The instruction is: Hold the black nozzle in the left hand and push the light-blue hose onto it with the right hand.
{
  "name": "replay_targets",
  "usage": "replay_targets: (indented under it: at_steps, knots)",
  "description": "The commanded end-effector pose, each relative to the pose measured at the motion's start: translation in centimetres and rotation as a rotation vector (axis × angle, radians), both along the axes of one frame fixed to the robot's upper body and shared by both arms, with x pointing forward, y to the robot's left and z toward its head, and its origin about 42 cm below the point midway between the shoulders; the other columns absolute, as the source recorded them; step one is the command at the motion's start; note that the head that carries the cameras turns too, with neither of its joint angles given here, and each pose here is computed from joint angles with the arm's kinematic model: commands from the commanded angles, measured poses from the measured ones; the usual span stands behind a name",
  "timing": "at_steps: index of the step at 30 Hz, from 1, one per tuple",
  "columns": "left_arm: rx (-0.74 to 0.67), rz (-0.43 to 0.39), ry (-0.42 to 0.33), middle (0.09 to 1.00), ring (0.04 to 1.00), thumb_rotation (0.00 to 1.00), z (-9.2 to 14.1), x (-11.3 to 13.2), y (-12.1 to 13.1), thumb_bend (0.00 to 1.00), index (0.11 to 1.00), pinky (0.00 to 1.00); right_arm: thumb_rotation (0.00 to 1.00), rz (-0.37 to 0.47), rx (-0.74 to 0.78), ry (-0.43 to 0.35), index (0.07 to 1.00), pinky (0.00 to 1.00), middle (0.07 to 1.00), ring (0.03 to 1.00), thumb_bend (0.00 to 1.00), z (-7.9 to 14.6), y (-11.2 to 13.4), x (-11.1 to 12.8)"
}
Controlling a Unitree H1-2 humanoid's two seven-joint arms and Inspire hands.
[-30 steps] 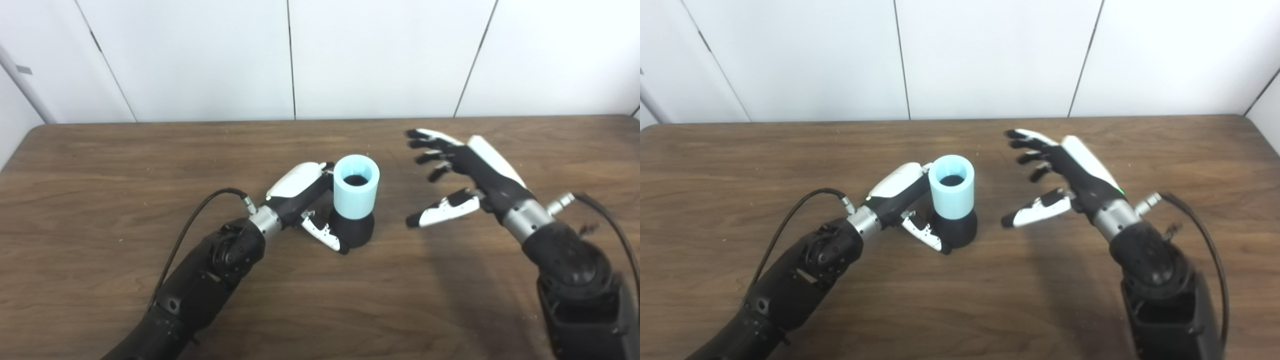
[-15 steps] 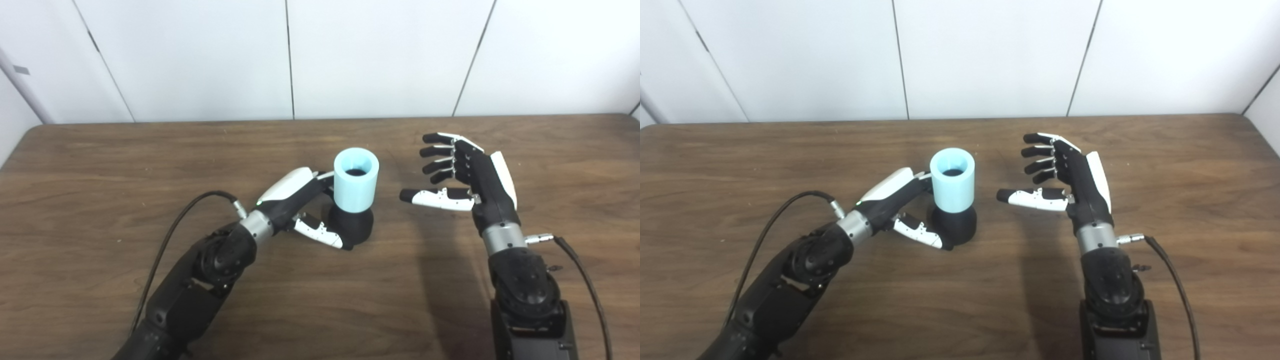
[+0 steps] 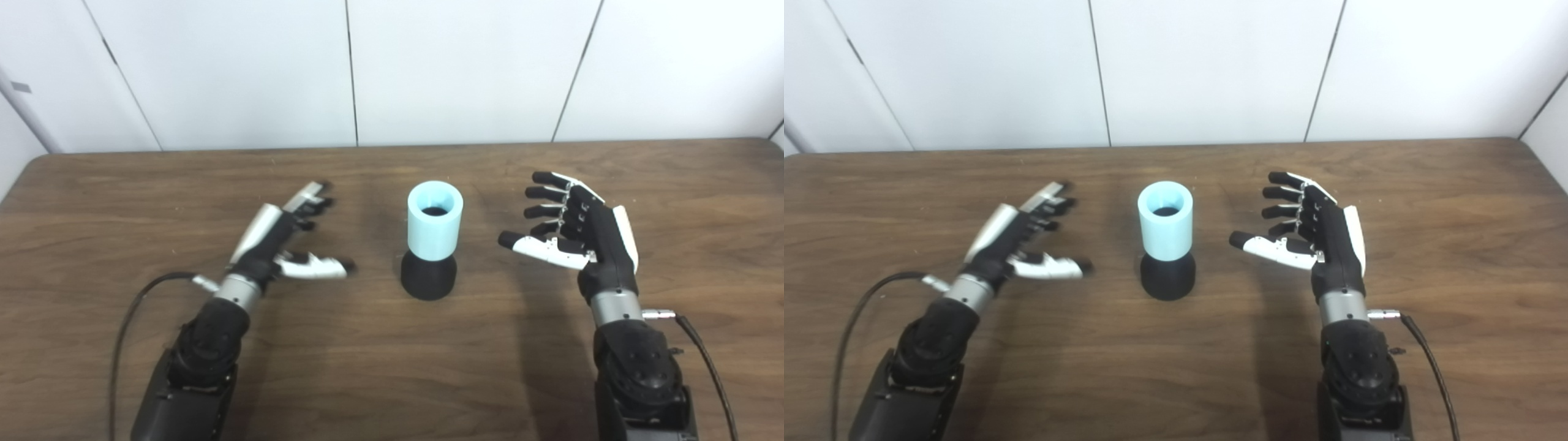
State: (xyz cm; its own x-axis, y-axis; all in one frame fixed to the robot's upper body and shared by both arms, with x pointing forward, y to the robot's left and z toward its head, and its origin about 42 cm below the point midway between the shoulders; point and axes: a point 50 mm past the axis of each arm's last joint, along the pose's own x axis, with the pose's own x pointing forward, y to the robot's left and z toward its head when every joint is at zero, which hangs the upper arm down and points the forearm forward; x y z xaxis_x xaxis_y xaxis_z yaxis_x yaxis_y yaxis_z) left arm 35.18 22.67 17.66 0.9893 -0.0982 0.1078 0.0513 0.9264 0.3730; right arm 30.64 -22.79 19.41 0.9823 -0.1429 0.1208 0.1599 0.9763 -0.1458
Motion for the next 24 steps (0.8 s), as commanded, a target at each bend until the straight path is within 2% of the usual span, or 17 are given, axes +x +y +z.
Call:
replay_targets:
  at_steps: [1,2,3,5,6,7,24]
  knots:
    - [-0.165,0.024,-0.137,0.617,0.602,0.0,2.0,0.1,-2.0,0.5,0.66,0.52,0.0,0.007,-0.007,-0.123,0.707,0.43,0.67,0.587,0.68,2.1,0.1,0.0]
    - [-0.242,0.046,-0.15,0.604,0.586,0.0,2.4,-0.1,-2.4,0.49,0.647,0.5,0.0,0.01,-0.005,-0.132,0.707,0.43,0.669,0.587,0.68,2.1,0.1,-0.1]
    - [-0.3,0.06,-0.159,0.55,0.564,0.0,2.8,-0.3,-2.7,0.5,0.626,0.47,0.0,0.013,-0.004,-0.141,0.704,0.43,0.667,0.582,0.68,2.0,0.1,-0.3]
    - [-0.377,0.073,-0.167,0.507,0.545,0.0,3.2,-0.6,-3.0,0.52,0.607,0.44,0.01,0.02,0.002,-0.156,0.701,0.42,0.666,0.575,0.67,2.0,0.0,-0.4]
    - [-0.397,0.072,-0.17,0.493,0.537,0.0,3.4,-0.9,-3.0,0.51,0.55,0.44,0.01,0.027,0.009,-0.168,0.699,0.42,0.664,0.566,0.67,1.9,0.0,-0.5]
    - [-0.405,0.068,-0.174,0.488,0.537,0.0,3.5,-1.2,-2.9,0.51,0.532,0.45,0.02,0.033,0.016,-0.177,0.698,0.42,0.663,0.557,0.67,1.8,-0.1,-0.6]
    - [-0.355,0.005,-0.169,0.494,0.574,0.0,3.4,-1.8,-2.8,0.51,0.502,0.5,0.05,0.06,0.029,-0.157,0.698,0.42,0.662,0.549,0.66,1.5,-0.1,-0.8]
